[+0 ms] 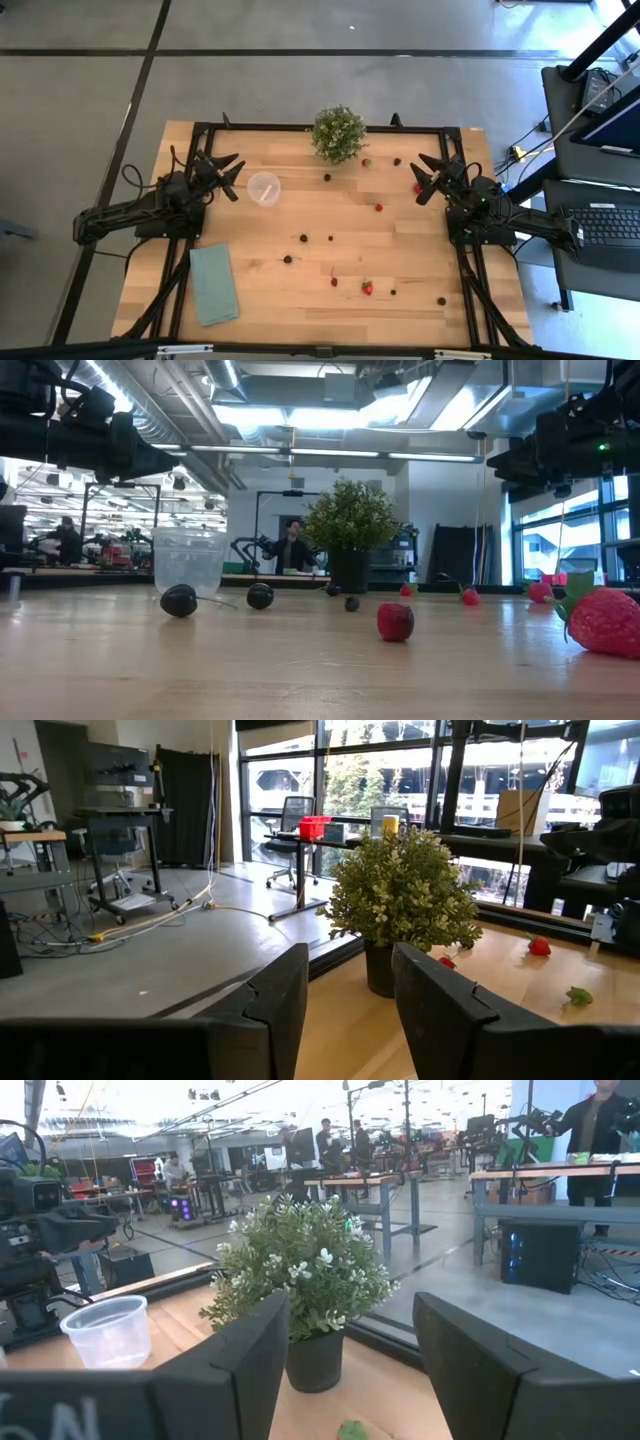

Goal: Pick and placing Produce into tupperware
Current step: Put the black cherry into the transparent container

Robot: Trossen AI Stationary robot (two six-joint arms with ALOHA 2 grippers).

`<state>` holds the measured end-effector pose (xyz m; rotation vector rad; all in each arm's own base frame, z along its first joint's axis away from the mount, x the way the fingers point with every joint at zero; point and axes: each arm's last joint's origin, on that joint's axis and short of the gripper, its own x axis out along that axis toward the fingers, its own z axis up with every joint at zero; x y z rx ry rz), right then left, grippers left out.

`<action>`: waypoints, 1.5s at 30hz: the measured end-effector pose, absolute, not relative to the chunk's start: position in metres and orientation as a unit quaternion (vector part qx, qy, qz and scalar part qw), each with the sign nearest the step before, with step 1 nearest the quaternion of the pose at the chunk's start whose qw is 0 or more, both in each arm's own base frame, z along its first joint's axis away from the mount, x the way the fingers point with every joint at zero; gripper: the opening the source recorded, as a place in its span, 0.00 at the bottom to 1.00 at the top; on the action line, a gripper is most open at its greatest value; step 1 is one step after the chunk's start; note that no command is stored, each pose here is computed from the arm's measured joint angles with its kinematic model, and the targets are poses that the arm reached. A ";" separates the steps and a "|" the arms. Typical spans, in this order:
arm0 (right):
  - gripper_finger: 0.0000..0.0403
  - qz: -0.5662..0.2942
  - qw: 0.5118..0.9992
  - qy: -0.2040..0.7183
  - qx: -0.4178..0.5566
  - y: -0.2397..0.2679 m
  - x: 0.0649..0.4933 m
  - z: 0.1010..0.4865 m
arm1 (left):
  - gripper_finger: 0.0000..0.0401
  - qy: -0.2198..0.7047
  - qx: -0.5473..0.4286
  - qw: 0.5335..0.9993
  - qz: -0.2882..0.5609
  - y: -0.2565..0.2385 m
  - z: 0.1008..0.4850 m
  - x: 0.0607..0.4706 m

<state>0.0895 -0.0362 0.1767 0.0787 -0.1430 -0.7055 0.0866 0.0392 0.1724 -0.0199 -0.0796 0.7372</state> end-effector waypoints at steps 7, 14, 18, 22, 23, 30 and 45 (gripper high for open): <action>0.54 -0.346 0.935 -0.063 0.039 -0.036 0.090 0.175 | 0.35 -0.039 -0.010 0.932 0.360 0.039 0.172 0.087; 0.54 -0.346 0.936 -0.056 0.039 -0.036 0.090 0.174 | 0.35 -0.039 -0.010 0.932 0.360 0.039 0.172 0.087; 0.54 -0.347 0.936 -0.039 0.038 -0.036 0.090 0.171 | 0.35 -0.039 -0.010 0.932 0.360 0.039 0.172 0.087; 0.54 -0.347 0.936 -0.038 0.038 -0.036 0.090 0.171 | 0.35 -0.044 -0.021 0.932 0.359 0.039 0.172 0.087; 0.54 -0.347 0.936 -0.038 0.037 -0.036 0.090 0.171 | 0.36 -0.044 -0.023 0.933 0.358 0.039 0.172 0.087; 0.54 -0.346 0.936 -0.043 0.050 -0.036 0.090 0.171 | 0.51 -0.046 -0.022 0.939 0.339 0.038 0.173 0.087; 0.54 -0.367 0.921 -0.068 0.109 -0.037 0.089 0.171 | 0.58 -0.103 -0.031 0.936 0.335 0.037 0.189 0.085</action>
